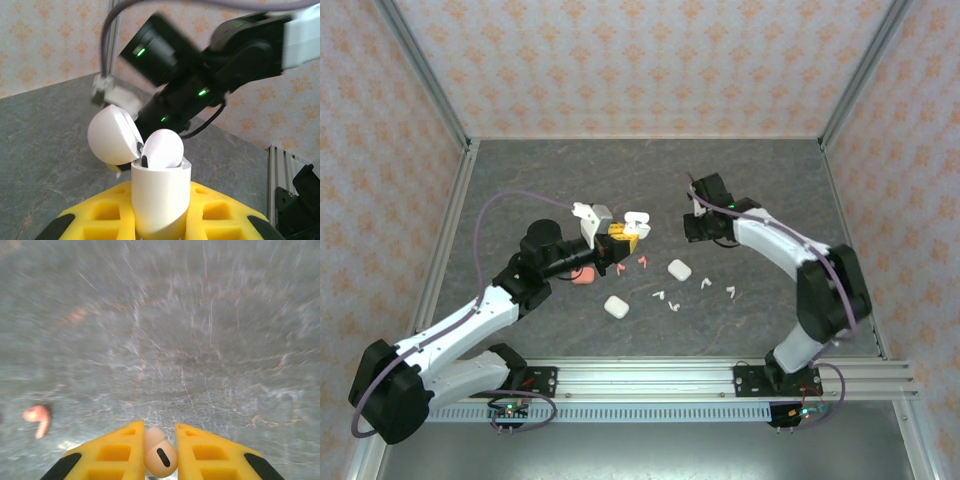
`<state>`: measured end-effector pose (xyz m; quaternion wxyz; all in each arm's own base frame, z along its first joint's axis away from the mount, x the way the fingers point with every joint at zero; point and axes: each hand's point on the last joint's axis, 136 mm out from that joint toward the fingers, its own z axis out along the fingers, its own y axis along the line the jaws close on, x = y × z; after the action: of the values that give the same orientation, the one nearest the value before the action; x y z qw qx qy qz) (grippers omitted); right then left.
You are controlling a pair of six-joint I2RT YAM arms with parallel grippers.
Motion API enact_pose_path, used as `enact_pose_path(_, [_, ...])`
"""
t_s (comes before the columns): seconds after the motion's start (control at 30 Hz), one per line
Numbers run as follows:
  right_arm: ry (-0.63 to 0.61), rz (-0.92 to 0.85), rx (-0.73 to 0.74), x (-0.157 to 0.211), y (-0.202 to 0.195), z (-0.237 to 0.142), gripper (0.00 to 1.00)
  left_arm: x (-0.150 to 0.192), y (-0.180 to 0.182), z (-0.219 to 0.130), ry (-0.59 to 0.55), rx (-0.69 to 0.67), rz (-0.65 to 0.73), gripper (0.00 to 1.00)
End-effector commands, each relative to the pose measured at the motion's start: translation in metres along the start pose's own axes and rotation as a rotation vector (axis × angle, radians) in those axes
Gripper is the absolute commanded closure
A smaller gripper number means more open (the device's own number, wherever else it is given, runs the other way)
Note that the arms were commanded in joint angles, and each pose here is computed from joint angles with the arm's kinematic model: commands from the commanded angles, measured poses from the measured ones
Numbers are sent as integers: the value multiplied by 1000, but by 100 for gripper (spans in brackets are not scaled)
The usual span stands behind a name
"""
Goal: Insert wireless bluetooth earbuds into charging case
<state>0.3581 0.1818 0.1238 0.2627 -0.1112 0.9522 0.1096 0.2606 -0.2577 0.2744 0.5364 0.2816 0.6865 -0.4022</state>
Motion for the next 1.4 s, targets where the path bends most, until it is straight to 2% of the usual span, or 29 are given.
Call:
enact_pose_path(0.0, [-140,-125,-38,-20,11,-54,82,-25,-9,1,-93,33,21,100])
enact_pose_path(0.27, [-425,-367,-135,-47,55,-162,81,-32,-14,13,-100,98,-8,100])
enact_pose_path(0.47, [-533,-505,-232,-51,92,-201,83,-38,-18,18,-117,128,-38,100])
enact_pose_path(0.87, [-623,-608,-284,-61,124,-216,83,-38,-25,22,-113,149,-38,100])
enact_pose_path(1.37, [-589,-649,-307,-59,135,-200,83,-38,-25,25,-100,150,-33,100])
